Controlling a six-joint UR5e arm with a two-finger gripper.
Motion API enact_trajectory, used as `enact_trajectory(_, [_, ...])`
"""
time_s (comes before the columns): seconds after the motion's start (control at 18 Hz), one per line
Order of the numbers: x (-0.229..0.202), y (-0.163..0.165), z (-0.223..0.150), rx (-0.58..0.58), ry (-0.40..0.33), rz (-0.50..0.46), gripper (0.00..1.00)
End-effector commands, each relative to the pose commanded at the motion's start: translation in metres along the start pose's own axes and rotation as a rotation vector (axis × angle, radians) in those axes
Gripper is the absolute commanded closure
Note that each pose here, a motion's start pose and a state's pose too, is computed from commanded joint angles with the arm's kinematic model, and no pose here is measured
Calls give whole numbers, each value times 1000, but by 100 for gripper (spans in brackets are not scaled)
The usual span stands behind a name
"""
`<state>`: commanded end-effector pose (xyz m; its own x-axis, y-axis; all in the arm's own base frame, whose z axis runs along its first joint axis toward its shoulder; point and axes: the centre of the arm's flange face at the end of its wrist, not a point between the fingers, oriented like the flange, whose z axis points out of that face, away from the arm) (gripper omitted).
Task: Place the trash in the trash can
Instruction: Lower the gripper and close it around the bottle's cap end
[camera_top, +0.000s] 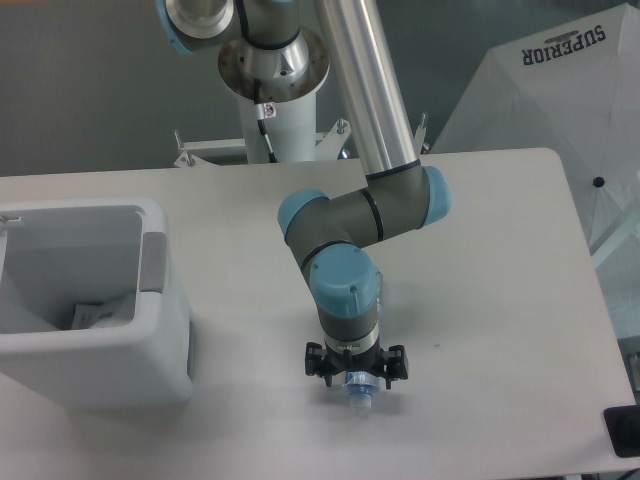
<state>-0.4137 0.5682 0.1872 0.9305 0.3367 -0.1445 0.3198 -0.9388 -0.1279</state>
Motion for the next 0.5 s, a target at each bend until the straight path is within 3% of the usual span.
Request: enact_trajectory(0.5, [0,0,4,-4,2,0,0])
